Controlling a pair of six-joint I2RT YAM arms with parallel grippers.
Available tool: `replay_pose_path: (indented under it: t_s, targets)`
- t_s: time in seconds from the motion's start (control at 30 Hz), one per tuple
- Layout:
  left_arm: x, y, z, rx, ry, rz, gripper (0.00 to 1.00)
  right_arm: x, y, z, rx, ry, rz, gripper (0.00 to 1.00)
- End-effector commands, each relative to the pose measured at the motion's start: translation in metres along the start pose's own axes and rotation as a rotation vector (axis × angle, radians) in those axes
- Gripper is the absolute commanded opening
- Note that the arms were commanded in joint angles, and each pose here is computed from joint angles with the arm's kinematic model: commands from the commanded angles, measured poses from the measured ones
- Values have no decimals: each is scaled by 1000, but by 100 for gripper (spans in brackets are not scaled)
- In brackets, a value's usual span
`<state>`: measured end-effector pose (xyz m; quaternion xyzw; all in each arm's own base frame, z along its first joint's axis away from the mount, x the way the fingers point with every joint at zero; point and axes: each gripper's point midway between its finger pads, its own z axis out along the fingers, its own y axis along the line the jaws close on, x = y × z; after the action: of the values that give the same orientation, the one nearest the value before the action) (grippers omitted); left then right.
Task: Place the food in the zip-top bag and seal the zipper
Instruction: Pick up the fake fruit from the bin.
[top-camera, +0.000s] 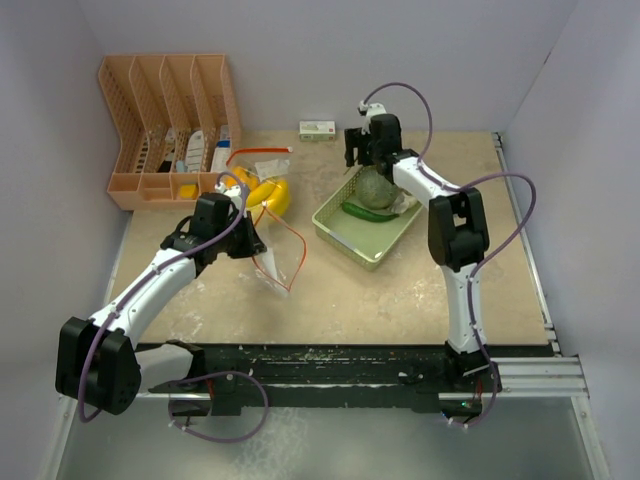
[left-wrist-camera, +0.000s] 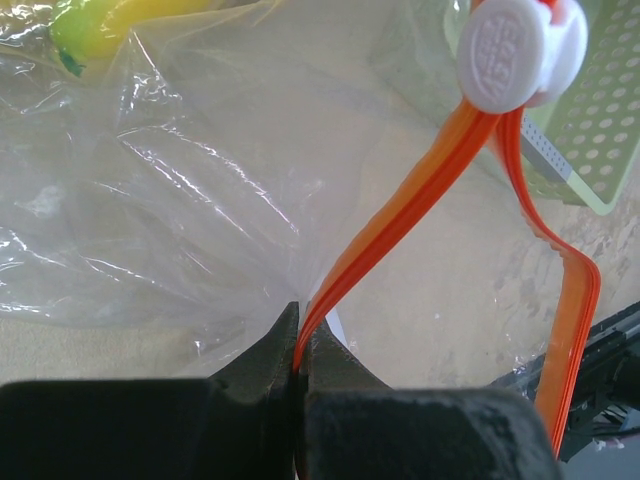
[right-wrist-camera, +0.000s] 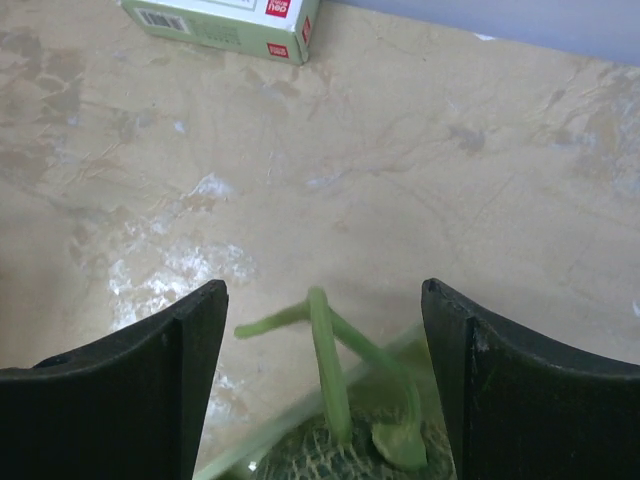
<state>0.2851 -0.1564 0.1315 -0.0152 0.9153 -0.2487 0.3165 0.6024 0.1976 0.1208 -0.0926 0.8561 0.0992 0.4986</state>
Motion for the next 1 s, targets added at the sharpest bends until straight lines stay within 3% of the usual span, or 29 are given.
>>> replay_pose_path:
  t_s: [0.0,0.13,0.2,0.23,0.27,0.3,0.37,0.47,0.63,0.8,0.97]
  targets:
    - [-12,-10,0,48,-47,-3,0,-23,-4,-4,16,-46,-39,79]
    - [-11,-10,0,53,-42,-4,0,-17,-6,3,18,-28,-54,74]
    - [-11,-11,1,55,-44,-4,0,-16,-5,3,14,-29,-57,67]
    - [-11,-11,1,56,-43,-5,0,-16,-5,2,15,-31,-58,58]
    - [-11,-11,1,58,-43,-4,0,-15,-6,1,19,-29,-58,37]
    - [-11,-11,1,59,-43,-5,0,-15,-7,0,25,-32,-55,22]
    - [-11,-12,1,62,-40,-6,0,-17,-9,-3,38,-44,-52,6]
    - [-10,-11,2,60,-38,-7,0,-22,-10,-9,42,-63,-54,0]
    - [-9,-10,3,56,-34,-8,0,-50,2,-38,-11,-128,-32,0]
    - [-5,-8,5,48,-20,-17,0,-90,15,-105,-60,-226,34,0]
    - [-6,-5,7,33,-20,-19,0,-98,40,-177,-177,-299,102,0]
